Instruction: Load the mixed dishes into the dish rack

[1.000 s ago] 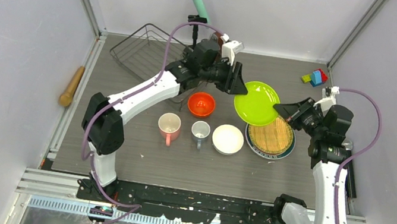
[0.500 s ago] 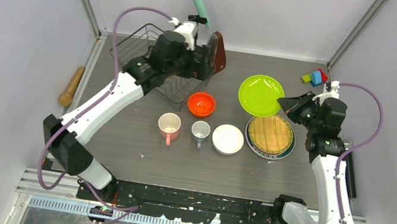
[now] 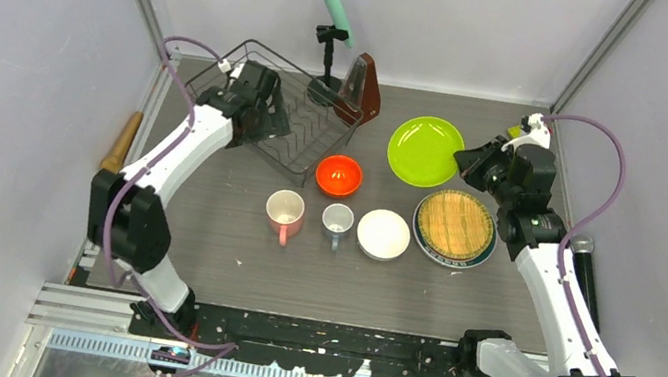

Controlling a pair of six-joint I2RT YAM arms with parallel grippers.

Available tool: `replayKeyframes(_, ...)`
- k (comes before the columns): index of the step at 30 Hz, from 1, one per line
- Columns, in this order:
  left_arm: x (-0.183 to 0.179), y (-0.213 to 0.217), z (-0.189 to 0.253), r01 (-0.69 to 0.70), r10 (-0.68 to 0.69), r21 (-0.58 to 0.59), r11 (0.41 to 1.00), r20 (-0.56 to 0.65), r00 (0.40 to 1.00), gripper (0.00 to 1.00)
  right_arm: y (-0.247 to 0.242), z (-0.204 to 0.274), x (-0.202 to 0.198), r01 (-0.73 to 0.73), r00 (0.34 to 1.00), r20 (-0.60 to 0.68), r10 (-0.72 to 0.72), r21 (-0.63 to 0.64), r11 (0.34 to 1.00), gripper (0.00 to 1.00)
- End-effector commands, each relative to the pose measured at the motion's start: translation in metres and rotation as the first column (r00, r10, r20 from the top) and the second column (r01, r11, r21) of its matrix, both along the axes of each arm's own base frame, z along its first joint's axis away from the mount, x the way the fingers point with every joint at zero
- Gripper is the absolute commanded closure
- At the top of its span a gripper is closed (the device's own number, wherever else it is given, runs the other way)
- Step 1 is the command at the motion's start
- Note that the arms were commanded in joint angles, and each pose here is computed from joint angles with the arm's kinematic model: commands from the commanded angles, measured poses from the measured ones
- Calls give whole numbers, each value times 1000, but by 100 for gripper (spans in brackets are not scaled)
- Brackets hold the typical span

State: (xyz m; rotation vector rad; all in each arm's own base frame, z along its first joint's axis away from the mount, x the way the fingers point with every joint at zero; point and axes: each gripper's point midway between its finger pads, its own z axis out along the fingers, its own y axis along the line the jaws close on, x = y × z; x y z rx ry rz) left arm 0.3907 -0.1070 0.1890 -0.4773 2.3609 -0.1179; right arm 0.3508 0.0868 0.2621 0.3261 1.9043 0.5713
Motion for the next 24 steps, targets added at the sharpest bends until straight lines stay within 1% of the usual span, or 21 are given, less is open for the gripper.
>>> replayKeyframes(1, 2, 14, -9, -122, 127, 61, 991, -95, 987, 2, -8, 36, 11, 47, 993, 113, -43, -31, 998, 100)
replayKeyframes(4, 4, 17, -18, -156, 165, 76, 985, -127, 978, 4, -9, 36, 10, 50, 993, 113, -46, -38, 998, 100)
replayKeyframes(6, 5, 17, -23, -182, 189, 63, 981, -128, 974, 6, -9, 35, 9, 52, 993, 112, -47, -39, 998, 100)
replayKeyframes(9, 3, 17, -31, -212, 216, 44, 976, -132, 968, 12, -10, 34, 7, 52, 993, 111, -48, -37, 998, 100)
replayKeyframes(13, 3, 15, -42, -237, 236, 9, 971, -134, 963, 22, -10, 30, 5, 52, 993, 106, -48, -40, 998, 100)
replayKeyframes(17, 6, 9, -51, -248, 242, -32, 968, -139, 960, 36, -11, 27, 3, 54, 994, 101, -49, -48, 997, 100)
replayKeyframes(20, 7, 7, -54, -258, 250, -43, 965, -141, 958, 43, -12, 27, 2, 54, 994, 100, -49, -51, 997, 100)
replayKeyframes(21, 8, 7, -53, -258, 249, -47, 965, -138, 959, 51, -12, 27, 1, 55, 994, 100, -50, -51, 997, 100)
replayKeyframes(24, 7, 7, -53, -271, 261, -57, 961, -137, 956, 70, -11, 27, 1, 52, 994, 100, -47, -50, 997, 100)
